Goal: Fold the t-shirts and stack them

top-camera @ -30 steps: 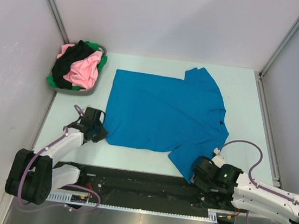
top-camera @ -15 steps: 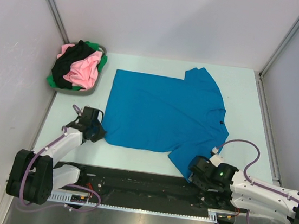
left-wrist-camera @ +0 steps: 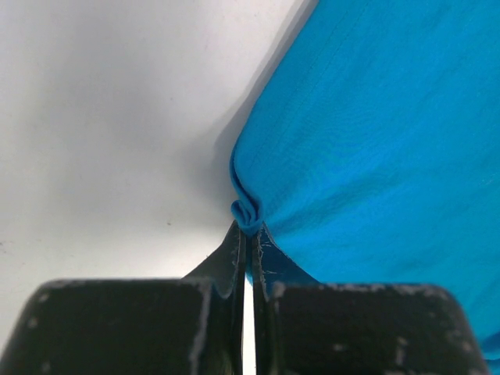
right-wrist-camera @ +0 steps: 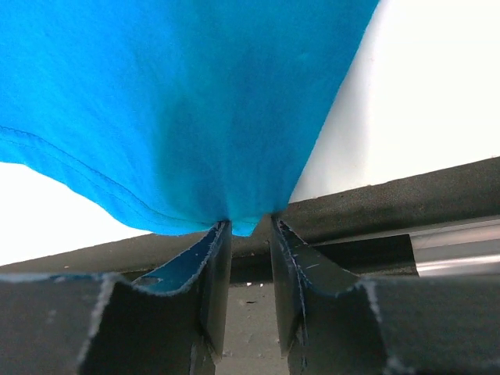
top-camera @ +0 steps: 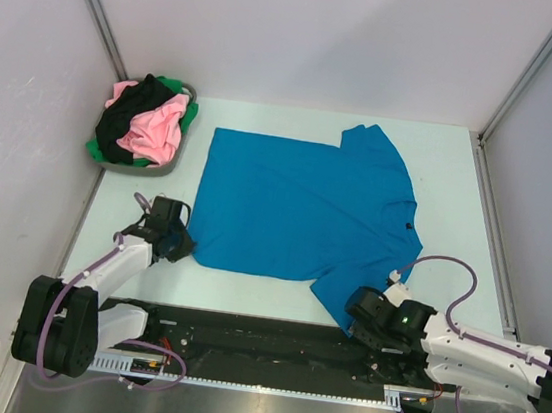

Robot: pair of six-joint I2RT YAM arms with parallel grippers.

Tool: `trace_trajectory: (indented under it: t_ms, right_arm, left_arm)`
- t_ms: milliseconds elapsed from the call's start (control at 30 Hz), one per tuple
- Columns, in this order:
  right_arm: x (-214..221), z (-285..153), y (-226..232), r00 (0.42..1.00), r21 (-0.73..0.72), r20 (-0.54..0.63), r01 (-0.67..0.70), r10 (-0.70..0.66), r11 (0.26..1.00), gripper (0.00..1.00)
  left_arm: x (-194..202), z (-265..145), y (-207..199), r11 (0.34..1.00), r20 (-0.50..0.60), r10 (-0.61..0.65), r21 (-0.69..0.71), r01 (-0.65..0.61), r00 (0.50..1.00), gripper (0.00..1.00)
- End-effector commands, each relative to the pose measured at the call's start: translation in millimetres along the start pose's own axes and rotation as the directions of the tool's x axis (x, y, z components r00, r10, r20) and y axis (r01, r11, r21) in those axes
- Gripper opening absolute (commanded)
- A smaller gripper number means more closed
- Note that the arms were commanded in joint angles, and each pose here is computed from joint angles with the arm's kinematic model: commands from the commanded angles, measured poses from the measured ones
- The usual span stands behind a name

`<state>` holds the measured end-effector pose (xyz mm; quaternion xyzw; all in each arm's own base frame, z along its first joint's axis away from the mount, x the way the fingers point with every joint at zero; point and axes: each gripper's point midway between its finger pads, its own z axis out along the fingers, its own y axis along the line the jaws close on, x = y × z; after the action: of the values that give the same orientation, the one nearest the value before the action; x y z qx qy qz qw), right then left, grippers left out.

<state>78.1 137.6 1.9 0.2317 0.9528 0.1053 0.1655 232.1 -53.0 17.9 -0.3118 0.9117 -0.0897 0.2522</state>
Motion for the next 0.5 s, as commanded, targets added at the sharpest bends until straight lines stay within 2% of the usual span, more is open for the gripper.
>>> trace_trajectory:
  t_ms: [0,67,267,467]
  right_arm:
    - [-32,6,9,0.986,-0.012,0.167,-0.018,0.020,1.000,0.31]
    - [-38,5,12,0.981,-0.021,0.194,-0.016,0.019,1.000,0.32]
    - [-45,-1,21,0.976,-0.038,0.218,0.005,0.003,0.999,0.50]
    - [-46,-15,34,0.978,-0.102,0.208,0.016,0.005,0.995,0.50]
  left_arm:
    - [-11,-4,-6,1.000,0.028,0.011,0.023,-0.012,1.000,0.00]
    - [-13,-5,-5,1.000,0.032,0.012,0.021,-0.012,0.999,0.00]
    - [-15,-6,-7,1.000,0.035,0.011,0.029,-0.012,0.999,0.00]
    - [-13,-6,-8,0.999,0.029,0.010,0.035,-0.011,1.000,0.00]
